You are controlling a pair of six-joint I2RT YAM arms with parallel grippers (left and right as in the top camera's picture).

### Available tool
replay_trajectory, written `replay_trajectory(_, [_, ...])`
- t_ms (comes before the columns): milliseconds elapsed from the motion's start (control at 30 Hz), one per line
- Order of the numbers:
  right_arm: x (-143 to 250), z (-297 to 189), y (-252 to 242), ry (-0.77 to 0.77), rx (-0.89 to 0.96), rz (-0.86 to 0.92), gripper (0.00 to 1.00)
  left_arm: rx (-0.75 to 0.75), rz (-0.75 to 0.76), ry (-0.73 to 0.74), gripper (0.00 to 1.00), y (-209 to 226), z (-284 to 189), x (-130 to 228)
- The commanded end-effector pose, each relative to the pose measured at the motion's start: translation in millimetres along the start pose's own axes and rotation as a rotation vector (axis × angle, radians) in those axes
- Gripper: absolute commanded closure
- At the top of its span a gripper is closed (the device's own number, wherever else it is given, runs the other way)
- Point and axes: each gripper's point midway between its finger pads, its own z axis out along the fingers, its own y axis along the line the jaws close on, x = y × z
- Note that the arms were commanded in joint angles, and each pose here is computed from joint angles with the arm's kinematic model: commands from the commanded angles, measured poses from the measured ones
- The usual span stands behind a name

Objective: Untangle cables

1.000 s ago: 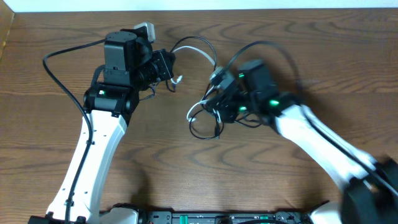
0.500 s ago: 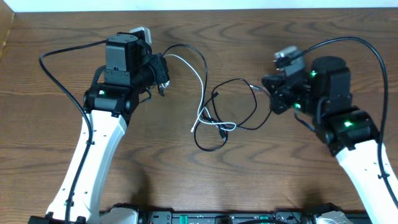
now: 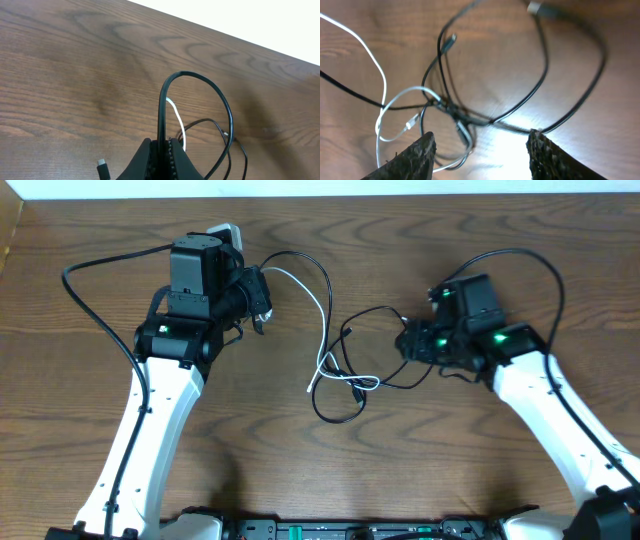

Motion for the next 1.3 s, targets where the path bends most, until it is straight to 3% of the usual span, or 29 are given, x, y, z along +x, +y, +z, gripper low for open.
replay_trajectory(0, [20.2,5.4,20.0,0.064,-0.027,0.077,0.44,0.004,0.023,-0.034,0.92,-4.3,-10.6,-9.3])
replay_trajectory(233, [55.3,9.9,46.2,0.142,-0.061,-0.24,0.41,0.001,0.022,-0.027,0.93,-3.6,-10.6,-7.7])
replay_trajectory(367, [70.5,10.0,48.8,0.18,-0.074,-0.491,0.24,0.0,0.021,-0.023,0.93,-3.3,-10.6,-6.8])
replay_trajectory(500, [74.5,12.1,46.4,0.192,-0.084,-0.695,0.22,0.0,0.021,-0.024,0.93,-3.3,-10.6,-6.9])
replay_trajectory(633, [61.2,30.8,39.2,0.159,-0.032,-0.807,0.22,0.011,0.02,-0.015,0.93,-5.1,-10.5,-5.2])
replay_trajectory(833, [60.8,66.2,49.1,0.166,-0.11,-0.86,0.24,0.023,0.02,-0.01,0.92,-7.1,-10.6,-4.3])
replay_trajectory(867, [60.7,72.4,50.0,0.166,-0.12,-0.859,0.29,0.023,0.02,-0.01,0.93,-7.1,-10.6,-4.2])
replay_trajectory(933, [59.8,82.2,48.8,0.167,-0.12,-0.856,0.94,0.023,0.02,-0.01,0.92,-7.1,-10.6,-4.3])
replay_trajectory(967, [59.9,85.4,47.6,0.17,-0.115,-0.84,0.99,0.023,0.02,-0.01,0.92,-7.1,-10.6,-4.2])
replay_trajectory(1067, [46.7,85.3,36.9,0.132,-0.016,-0.729,0.99,0.02,0.019,-0.004,0.93,-6.4,-10.5,-2.7])
replay_trajectory(1267, [-9.2,34.0,19.5,-0.127,0.238,-0.584,0.99,0.016,0.02,-0.005,0.92,-5.7,-10.5,-2.8])
